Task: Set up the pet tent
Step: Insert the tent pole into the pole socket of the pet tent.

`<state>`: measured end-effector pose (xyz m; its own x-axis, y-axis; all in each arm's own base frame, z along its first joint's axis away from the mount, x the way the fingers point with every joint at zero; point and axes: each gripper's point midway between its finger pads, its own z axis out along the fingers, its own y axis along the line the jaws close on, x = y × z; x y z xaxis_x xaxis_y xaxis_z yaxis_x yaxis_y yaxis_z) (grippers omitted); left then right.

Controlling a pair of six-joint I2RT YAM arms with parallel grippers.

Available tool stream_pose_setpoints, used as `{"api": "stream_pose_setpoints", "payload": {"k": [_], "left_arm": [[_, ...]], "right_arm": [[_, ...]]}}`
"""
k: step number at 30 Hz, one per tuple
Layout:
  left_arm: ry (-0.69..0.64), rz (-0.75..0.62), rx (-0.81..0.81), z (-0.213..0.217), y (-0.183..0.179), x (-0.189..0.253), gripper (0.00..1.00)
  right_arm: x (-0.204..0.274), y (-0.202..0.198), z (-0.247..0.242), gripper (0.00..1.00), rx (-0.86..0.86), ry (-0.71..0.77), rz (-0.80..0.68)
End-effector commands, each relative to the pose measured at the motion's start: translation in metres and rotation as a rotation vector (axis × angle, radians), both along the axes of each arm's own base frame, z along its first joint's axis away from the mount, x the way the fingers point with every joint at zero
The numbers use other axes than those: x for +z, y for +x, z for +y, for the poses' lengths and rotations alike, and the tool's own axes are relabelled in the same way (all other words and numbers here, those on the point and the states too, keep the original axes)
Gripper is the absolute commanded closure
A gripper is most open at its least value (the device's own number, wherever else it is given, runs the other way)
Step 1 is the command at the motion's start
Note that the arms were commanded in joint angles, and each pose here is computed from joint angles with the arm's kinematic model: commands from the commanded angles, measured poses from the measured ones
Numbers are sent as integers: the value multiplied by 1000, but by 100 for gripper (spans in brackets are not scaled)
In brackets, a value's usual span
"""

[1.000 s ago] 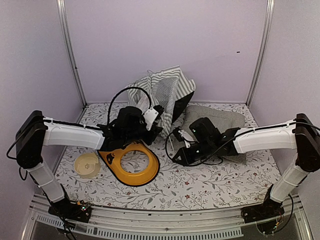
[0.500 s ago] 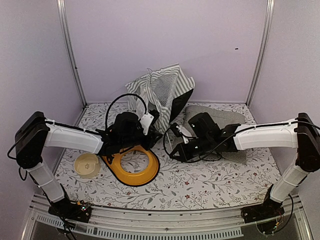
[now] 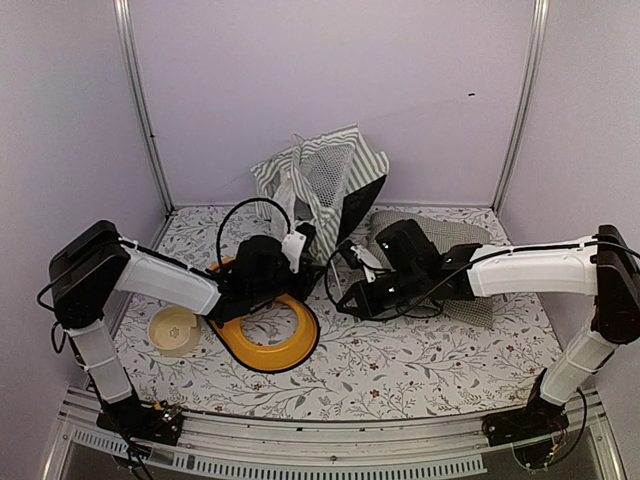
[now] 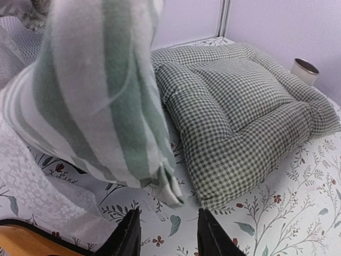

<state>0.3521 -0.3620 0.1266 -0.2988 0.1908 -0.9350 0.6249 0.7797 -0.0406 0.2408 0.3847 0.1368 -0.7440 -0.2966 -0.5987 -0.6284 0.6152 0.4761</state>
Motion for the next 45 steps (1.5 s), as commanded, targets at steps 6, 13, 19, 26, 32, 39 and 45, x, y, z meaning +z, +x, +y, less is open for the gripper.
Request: {"api": "stream_pose_setpoints", "payload": {"k": [6, 13, 19, 26, 32, 39, 45], "left_arm": [[-97, -60, 93, 4, 18, 4, 64], [-109, -75, 134, 5, 23, -1, 65], [-117, -92, 152, 4, 27, 0, 64], [-131, -111, 166, 4, 30, 4, 60], [-131, -115, 161, -2, 33, 3, 67], [-126, -141, 143, -5, 24, 8, 100], [-119, -182, 91, -11, -10, 23, 100]], "right_arm": [[11, 25, -4, 100, -73, 4, -35], [13, 27, -3, 100, -72, 1, -35], [13, 27, -2, 100, -70, -2, -33], [14, 28, -1, 100, -70, -2, -30], [15, 28, -1, 100, -71, -4, -34], [22, 31, 1, 100, -69, 8, -44], [35, 36, 11, 100, -54, 45, -68]]}}
